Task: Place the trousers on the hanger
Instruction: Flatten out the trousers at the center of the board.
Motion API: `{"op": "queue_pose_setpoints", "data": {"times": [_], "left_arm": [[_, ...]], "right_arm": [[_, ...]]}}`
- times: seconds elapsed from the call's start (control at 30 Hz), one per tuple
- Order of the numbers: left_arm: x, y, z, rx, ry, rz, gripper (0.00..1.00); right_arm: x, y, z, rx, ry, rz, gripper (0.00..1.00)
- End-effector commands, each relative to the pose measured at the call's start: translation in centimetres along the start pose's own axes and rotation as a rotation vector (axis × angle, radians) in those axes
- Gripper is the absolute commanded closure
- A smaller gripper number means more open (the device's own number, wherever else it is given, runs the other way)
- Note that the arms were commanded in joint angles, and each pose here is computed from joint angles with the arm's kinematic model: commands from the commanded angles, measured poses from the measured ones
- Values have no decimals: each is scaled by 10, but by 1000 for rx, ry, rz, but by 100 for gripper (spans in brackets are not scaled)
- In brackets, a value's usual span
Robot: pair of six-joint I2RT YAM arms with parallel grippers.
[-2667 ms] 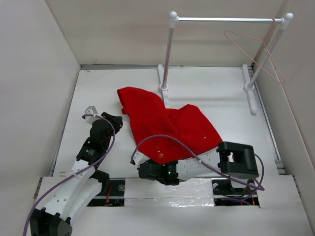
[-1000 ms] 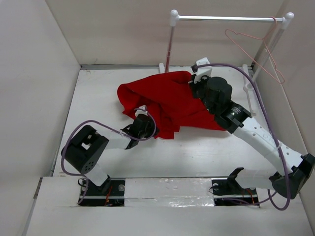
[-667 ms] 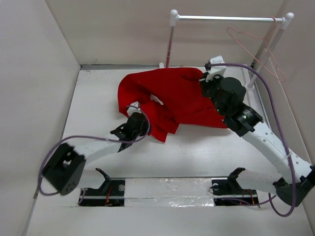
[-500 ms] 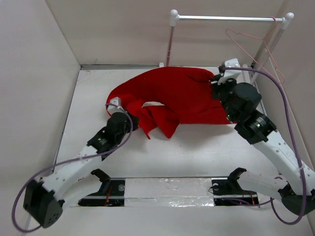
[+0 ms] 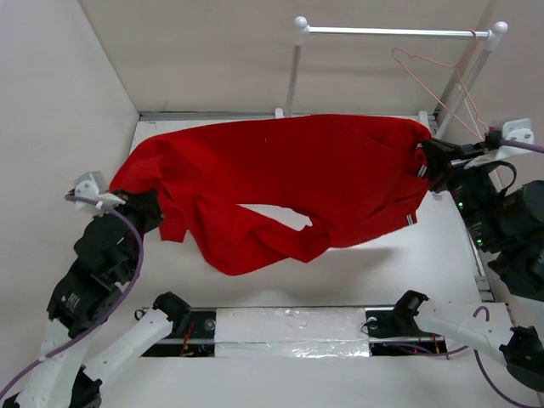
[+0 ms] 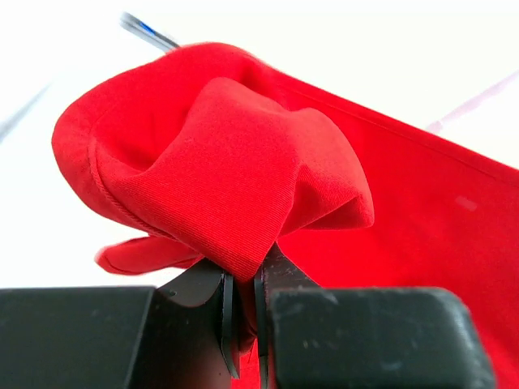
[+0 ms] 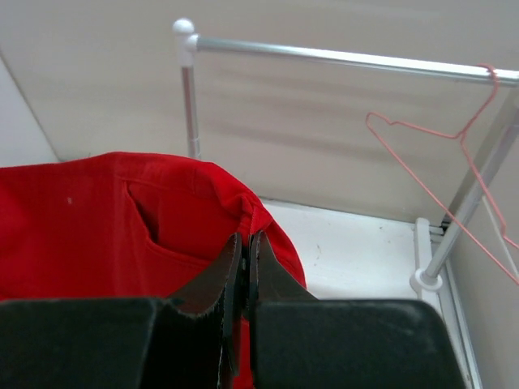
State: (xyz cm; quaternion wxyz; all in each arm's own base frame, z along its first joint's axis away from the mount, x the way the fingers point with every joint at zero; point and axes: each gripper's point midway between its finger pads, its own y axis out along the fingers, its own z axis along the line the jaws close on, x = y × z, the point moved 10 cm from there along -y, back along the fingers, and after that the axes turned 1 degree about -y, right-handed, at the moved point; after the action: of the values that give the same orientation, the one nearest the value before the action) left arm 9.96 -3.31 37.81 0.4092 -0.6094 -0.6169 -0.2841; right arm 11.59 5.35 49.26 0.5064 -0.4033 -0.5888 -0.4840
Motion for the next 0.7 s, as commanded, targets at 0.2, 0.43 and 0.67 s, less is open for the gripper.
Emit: {"op": "queue_pose_setpoints", "data": {"times": [0.2,0.43,0.67], "left_arm": [[6,-5,38,246,118,-170,100],[-30,16,34,217,136,-58,100],[-74,45,16,115,192,138,100]], "right_arm": [[-32,41,2,-291,-106,183,100],[-163,108,-68,-441,-55,419,100],[-265,120,-143,-698,83,567,100]]}}
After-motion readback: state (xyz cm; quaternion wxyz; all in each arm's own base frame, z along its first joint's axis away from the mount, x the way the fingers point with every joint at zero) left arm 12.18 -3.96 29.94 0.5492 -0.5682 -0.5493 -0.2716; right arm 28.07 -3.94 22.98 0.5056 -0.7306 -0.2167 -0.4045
